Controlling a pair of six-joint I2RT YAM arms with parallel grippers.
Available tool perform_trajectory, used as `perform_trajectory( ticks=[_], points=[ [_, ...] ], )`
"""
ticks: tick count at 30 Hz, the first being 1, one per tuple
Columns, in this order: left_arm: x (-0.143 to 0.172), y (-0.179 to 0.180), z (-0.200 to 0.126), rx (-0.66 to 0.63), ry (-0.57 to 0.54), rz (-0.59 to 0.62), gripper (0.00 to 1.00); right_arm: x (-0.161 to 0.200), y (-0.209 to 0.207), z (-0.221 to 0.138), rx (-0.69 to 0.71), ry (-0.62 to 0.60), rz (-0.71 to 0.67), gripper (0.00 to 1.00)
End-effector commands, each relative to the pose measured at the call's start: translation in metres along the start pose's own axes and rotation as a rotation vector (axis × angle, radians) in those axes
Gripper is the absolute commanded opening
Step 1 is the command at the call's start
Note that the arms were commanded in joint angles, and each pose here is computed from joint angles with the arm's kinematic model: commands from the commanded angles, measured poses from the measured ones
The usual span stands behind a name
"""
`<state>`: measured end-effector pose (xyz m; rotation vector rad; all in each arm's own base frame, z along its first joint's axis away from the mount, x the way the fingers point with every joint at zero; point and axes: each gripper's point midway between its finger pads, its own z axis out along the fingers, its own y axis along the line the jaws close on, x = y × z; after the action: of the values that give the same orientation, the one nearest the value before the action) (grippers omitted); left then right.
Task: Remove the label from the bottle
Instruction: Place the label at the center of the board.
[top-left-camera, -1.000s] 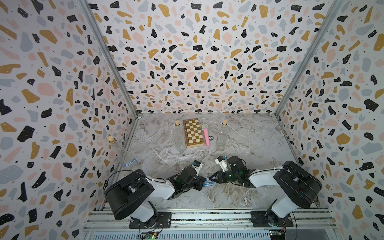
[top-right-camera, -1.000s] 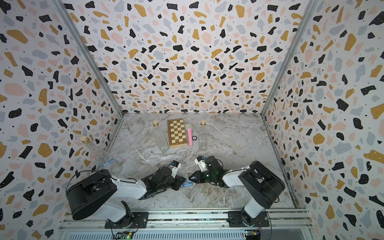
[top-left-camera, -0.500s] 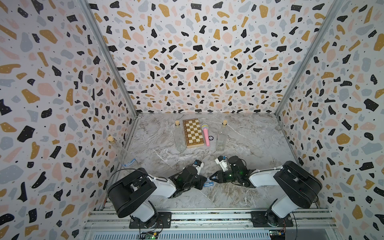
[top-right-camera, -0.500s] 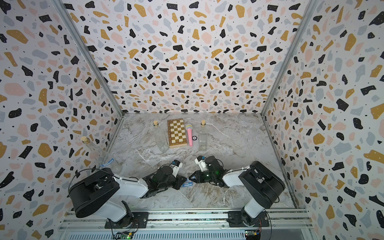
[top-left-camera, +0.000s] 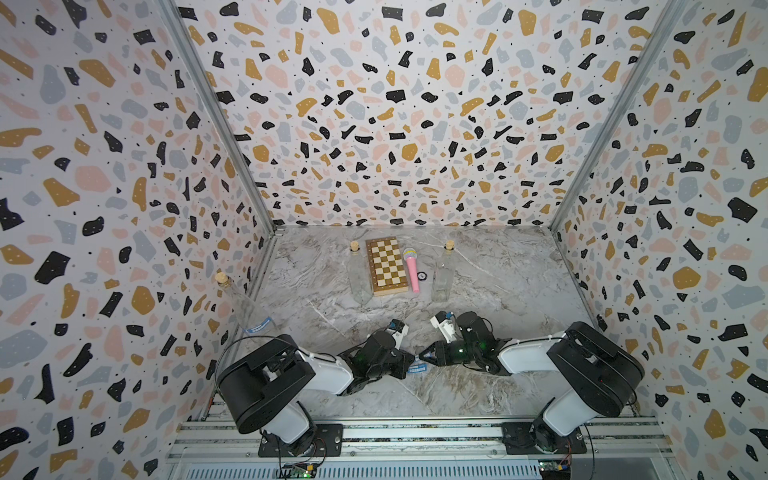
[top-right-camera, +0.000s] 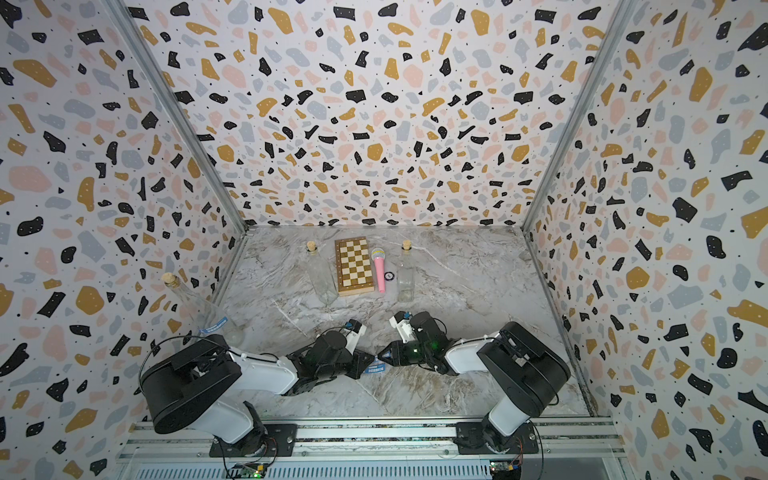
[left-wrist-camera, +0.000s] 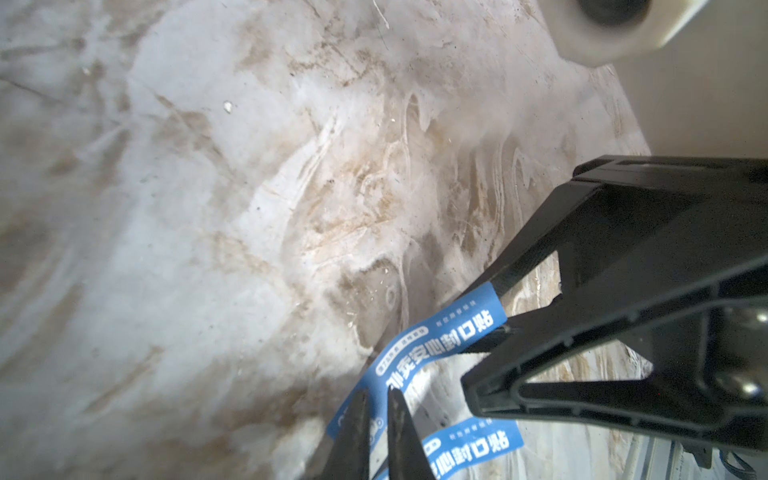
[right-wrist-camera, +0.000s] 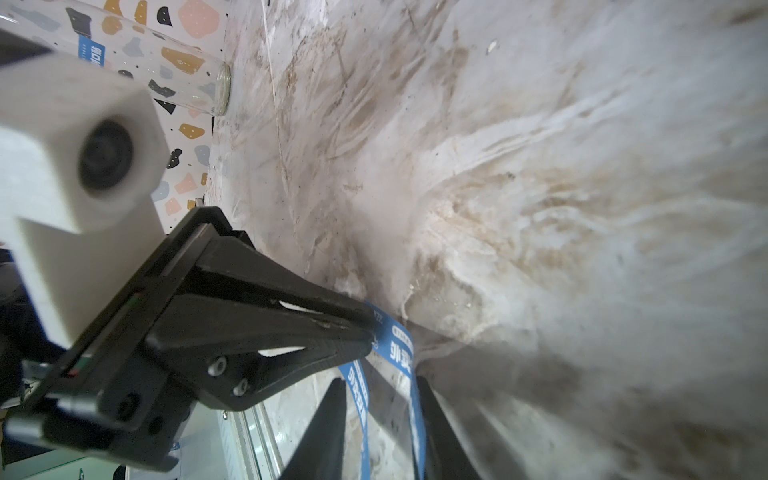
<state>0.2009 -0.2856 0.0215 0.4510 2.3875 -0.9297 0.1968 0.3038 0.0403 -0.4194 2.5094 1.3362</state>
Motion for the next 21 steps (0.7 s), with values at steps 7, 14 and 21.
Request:
perform_trajectory(
  ticks=[7, 14, 21],
  points=[
    [0.014, 0.004, 0.004, -0.005, 0.066, 0.0, 0.12, -0.006, 0.009, -0.003, -0.014, -0.017, -0.014, 0.3],
    [0.017, 0.004, 0.008, -0.002, 0.076, -0.007, 0.12, -0.006, 0.009, -0.003, -0.014, -0.017, -0.014, 0.3],
    [0.022, 0.009, 0.007, -0.022, 0.085, -0.01, 0.11, -0.007, 0.01, -0.004, -0.015, -0.022, -0.017, 0.32]
  ],
)
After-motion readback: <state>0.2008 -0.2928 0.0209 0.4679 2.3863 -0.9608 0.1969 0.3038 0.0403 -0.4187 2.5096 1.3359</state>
